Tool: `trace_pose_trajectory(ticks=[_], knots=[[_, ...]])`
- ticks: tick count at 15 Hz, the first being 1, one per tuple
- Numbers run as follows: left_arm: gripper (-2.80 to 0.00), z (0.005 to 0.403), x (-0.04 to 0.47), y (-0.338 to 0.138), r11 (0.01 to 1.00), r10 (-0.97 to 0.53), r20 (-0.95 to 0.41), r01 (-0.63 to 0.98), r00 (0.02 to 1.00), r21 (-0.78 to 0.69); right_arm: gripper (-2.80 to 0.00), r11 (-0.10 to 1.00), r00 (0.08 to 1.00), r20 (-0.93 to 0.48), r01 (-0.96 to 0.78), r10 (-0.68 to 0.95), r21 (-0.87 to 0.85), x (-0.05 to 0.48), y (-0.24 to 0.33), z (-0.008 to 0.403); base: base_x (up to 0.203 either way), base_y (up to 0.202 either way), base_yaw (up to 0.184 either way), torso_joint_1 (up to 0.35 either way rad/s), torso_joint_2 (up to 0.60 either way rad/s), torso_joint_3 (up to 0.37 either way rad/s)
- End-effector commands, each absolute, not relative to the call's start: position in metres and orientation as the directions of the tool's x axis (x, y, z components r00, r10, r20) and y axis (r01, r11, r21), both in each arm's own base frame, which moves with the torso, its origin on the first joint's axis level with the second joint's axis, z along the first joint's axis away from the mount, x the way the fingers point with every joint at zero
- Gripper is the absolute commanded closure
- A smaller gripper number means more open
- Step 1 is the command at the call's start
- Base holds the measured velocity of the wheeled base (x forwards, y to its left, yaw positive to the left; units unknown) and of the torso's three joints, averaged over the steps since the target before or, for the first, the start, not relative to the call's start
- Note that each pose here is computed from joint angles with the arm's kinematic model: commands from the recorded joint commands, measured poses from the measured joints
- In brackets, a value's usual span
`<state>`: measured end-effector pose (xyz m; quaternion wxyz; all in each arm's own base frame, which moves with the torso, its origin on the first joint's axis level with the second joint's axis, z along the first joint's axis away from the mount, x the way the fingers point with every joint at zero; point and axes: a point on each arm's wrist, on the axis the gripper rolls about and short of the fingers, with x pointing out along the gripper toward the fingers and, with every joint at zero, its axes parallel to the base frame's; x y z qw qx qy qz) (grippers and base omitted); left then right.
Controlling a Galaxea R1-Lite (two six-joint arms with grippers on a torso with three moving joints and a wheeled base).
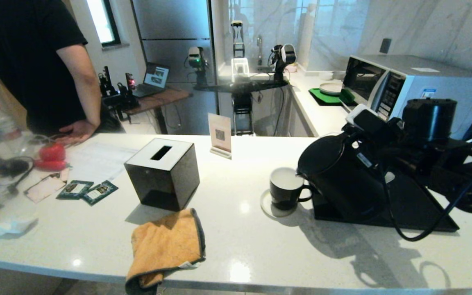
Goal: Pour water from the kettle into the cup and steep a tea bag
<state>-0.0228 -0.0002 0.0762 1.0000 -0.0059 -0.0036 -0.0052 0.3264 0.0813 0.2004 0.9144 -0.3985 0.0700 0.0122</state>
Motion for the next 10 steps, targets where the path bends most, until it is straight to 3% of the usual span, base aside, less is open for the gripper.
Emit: trace_pose_trajectory(ticks=[1,10], knots=[[0.0,0.076,-0.023,0.0,1.0,-0.011,0.006,0.011,1.0,-0.012,0.0,0.672,0.991,-0.131,-0.075,-0.033,-0.736,0.327,0.082,0.202,0.0,0.0,0.0,0.0,0.0,0.0],[0.0,0.076,-0.023,0.0,1.0,-0.011,0.006,0.011,1.0,-0.012,0.0,0.651,0.993,-0.113,-0.064,-0.034,-0.757,0.342,0.086,0.212,0.0,0.0,0.0,0.0,0.0,0.0]])
